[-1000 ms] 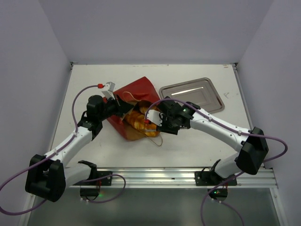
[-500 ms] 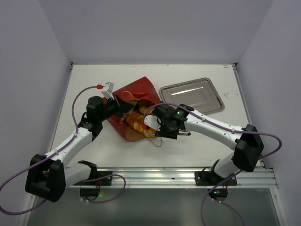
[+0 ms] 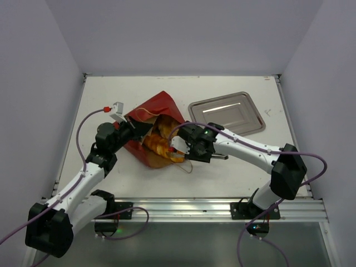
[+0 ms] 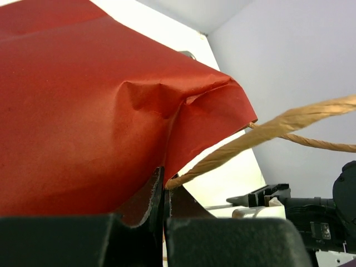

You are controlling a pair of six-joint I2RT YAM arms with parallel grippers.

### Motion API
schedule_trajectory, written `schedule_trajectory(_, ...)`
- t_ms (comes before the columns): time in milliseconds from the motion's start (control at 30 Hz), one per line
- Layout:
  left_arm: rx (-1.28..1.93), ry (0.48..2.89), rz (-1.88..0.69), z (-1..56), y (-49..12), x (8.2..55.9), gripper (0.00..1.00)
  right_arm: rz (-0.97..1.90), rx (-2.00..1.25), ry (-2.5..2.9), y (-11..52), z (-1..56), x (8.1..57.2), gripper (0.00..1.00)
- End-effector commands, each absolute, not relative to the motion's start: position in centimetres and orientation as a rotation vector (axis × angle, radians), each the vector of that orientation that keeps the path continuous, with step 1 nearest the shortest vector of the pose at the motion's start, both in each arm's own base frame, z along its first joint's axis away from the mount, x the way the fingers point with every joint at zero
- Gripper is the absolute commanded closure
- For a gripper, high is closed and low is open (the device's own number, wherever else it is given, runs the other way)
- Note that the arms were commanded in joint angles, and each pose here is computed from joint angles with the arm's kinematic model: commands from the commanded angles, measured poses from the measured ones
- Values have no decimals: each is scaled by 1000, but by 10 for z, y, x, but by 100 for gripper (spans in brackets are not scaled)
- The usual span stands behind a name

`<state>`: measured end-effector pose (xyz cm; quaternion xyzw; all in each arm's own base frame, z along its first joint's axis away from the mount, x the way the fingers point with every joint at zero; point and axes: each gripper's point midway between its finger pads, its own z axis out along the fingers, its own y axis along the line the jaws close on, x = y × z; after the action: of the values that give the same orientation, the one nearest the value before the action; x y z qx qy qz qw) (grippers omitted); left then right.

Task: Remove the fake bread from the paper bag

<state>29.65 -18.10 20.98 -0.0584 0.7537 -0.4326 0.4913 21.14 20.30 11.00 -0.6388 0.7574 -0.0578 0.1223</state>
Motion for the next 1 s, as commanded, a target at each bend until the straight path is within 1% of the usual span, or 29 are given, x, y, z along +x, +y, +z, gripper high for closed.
schedule_trajectory(0, -249, 1705, -1064, 238, -170, 299, 100, -186, -1763, 2168, 209, 139, 225, 63)
schedule_trajectory(33, -284, 1692, -1061, 240, -167, 299, 100, -185, -1760, 2165, 209, 140, 226, 64)
schedule_trajectory(133, -332, 1656, -1054, 245, -159, 294, 100, -145, -1739, 2160, 214, 146, 229, 74)
schedule_trajectory(200, -347, 1651, -1052, 244, -157, 292, 100, -104, -1731, 2151, 219, 151, 228, 78)
schedule_trajectory(233, -356, 1655, -1052, 241, -157, 292, 100, -88, -1730, 2149, 221, 152, 228, 83)
schedule_trajectory(300, -360, 1666, -1054, 238, -158, 292, 100, -34, -1732, 2136, 228, 156, 226, 87)
schedule_trajectory(333, -364, 1677, -1053, 234, -158, 292, 100, -18, -1731, 2131, 229, 158, 225, 92)
schedule_trajectory(433, -361, 1700, -1057, 226, -161, 293, 100, 44, -1733, 2098, 236, 165, 223, 98)
schedule_trajectory(600, -338, 1724, -1085, 213, -169, 293, 100, 94, -1691, 2032, 243, 188, 226, 100)
schedule_trajectory(967, -333, 1767, -1083, 194, -176, 296, 100, 31, -1600, 1952, 238, 214, 249, 100)
